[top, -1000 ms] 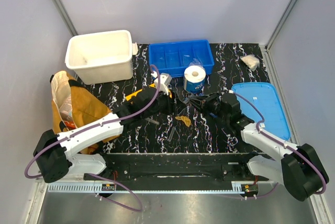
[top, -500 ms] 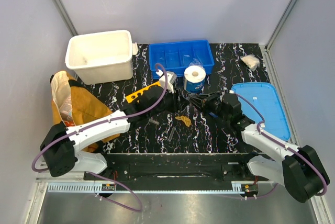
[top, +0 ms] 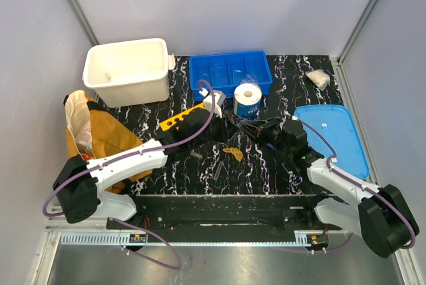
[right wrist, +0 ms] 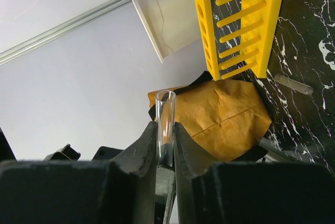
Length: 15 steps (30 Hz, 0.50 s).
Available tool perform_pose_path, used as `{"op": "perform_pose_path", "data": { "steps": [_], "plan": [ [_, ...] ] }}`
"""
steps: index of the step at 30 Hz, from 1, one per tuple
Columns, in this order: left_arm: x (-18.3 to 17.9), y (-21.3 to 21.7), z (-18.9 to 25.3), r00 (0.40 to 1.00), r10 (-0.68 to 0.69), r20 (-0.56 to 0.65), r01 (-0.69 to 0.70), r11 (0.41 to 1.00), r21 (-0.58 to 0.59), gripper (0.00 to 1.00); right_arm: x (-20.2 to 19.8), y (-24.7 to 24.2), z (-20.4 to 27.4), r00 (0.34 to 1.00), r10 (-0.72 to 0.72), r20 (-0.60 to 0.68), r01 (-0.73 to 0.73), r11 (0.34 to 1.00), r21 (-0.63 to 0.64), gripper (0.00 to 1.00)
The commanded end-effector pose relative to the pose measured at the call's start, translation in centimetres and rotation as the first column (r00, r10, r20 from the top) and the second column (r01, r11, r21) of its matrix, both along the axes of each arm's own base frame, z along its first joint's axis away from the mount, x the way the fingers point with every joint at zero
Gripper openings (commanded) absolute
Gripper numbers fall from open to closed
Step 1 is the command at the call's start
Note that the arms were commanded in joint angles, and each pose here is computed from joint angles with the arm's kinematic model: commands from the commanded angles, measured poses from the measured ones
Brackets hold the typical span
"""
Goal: Organize the chemistry lab equipment
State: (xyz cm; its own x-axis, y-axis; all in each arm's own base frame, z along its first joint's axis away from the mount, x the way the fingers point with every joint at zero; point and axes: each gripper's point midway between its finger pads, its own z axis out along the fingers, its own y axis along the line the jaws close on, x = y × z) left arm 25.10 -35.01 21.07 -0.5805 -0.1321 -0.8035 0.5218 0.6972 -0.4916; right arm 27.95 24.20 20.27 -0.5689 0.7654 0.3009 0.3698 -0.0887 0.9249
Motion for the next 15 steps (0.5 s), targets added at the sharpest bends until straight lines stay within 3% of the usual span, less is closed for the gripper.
{"op": "perform_pose_path", "data": {
  "steps": [1, 7, 11, 15],
  "plan": [
    [0.7, -0.7, 3.1, 0.999, 0.017, 0.041, -0.015, 0.999, -0.046, 0.17, 0.0, 0.0, 0.9, 0.999, -0.009, 0.047, 0.008, 1.000, 0.018, 0.22],
    [0.9, 0.8, 3.6, 0.998, 0.043, 0.046, -0.045, 0.998, 0.038, 0.14, -0.7, -0.9, 0.0, 0.998, -0.022, 0.063, 0.025, 0.999, -0.046, 0.28],
    [1.1, 2.5, 3.8, 0.998, 0.061, 0.033, -0.065, 0.992, 0.110, 0.14, -1.8, -1.4, -0.4, 0.993, 0.010, 0.117, 0.005, 0.992, -0.124, 0.43],
    [2.4, 5.8, 3.1, 0.994, 0.107, -0.012, -0.101, 0.969, 0.227, 0.15, -3.0, -2.0, -0.7, 0.979, 0.089, 0.186, -0.032, 0.956, -0.291, 0.57]
  ]
}}
